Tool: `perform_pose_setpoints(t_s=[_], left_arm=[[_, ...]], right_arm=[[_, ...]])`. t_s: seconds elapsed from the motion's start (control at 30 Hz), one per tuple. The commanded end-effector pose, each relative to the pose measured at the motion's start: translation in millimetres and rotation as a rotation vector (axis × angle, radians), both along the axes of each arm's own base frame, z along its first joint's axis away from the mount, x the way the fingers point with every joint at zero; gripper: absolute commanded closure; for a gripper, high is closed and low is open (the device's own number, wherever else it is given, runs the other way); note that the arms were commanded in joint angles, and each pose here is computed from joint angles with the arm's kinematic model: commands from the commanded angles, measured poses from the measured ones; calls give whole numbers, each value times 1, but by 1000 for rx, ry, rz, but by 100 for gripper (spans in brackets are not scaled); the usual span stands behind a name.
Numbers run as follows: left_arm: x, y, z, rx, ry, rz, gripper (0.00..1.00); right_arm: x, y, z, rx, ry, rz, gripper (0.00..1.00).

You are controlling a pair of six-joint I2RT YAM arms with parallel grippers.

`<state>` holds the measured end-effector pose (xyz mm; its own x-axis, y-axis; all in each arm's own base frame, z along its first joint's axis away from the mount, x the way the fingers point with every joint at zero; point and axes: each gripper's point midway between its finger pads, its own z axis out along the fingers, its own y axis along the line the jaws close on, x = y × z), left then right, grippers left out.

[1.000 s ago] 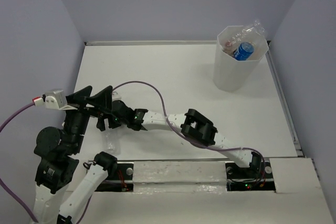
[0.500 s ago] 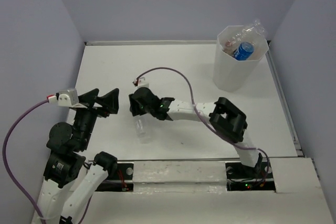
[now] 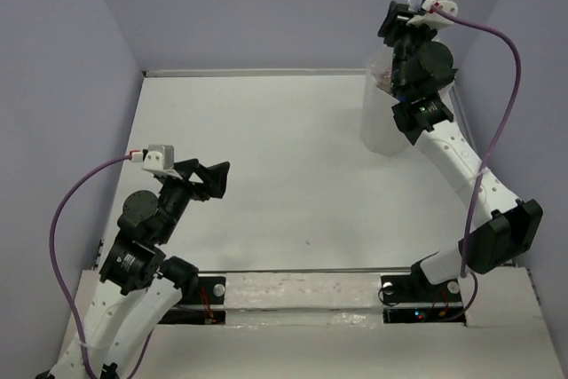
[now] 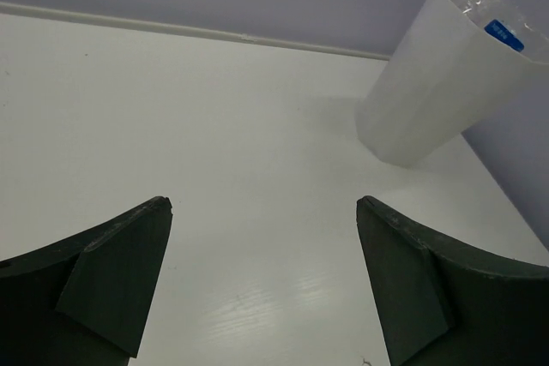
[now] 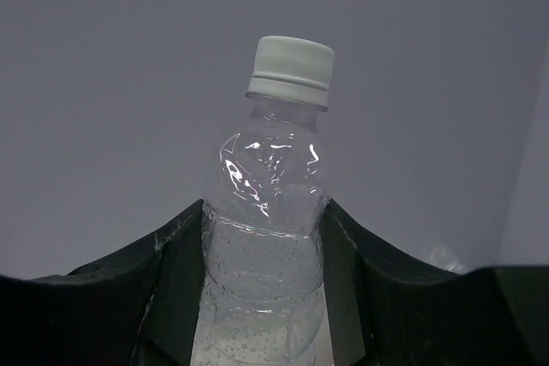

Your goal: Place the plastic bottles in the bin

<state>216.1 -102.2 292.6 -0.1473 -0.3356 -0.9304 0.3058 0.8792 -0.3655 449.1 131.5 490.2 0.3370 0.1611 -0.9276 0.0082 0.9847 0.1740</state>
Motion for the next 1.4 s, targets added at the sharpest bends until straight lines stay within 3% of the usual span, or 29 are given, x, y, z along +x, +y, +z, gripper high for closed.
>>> perform_pose_setpoints(t_s=[0.0,0.2,0.37,0.6,0.73,0.8,0.83,0.93,1.03,1.37], left_arm=[[-4,-5,28,-38,-95,-32,1],[-6,-4,29,-37,-99,-30,1],[-7,-3,29,-37,-97,-26,1],[-6,-4,29,-37,-97,-29,1],[-6,-4,29,-38,-99,-27,1],[-6,-3,30,-37,-101,-22,1],[-5,-2,30,-36,-101,-21,1],[-6,-3,31,-32,-104,-24,1],[-4,-2,31,-24,-99,-19,1],[-8,-3,56,-31,-119,-33,1]], right_arm=[[16,-46,41,-179,-154,-220,74],[45,-63,13,-292,-134,-289,74],[55,-70,-44,-364,-68,-328,74],[45,-82,-77,-285,-18,-314,73],[43,-86,-89,-228,28,-295,60],[43,-87,-94,-171,60,-291,35],[43,-87,-94,-176,71,-290,35],[41,-96,-94,-106,105,-298,14],[35,-95,-87,-66,130,-274,6],[-9,-97,-20,10,104,-185,0]])
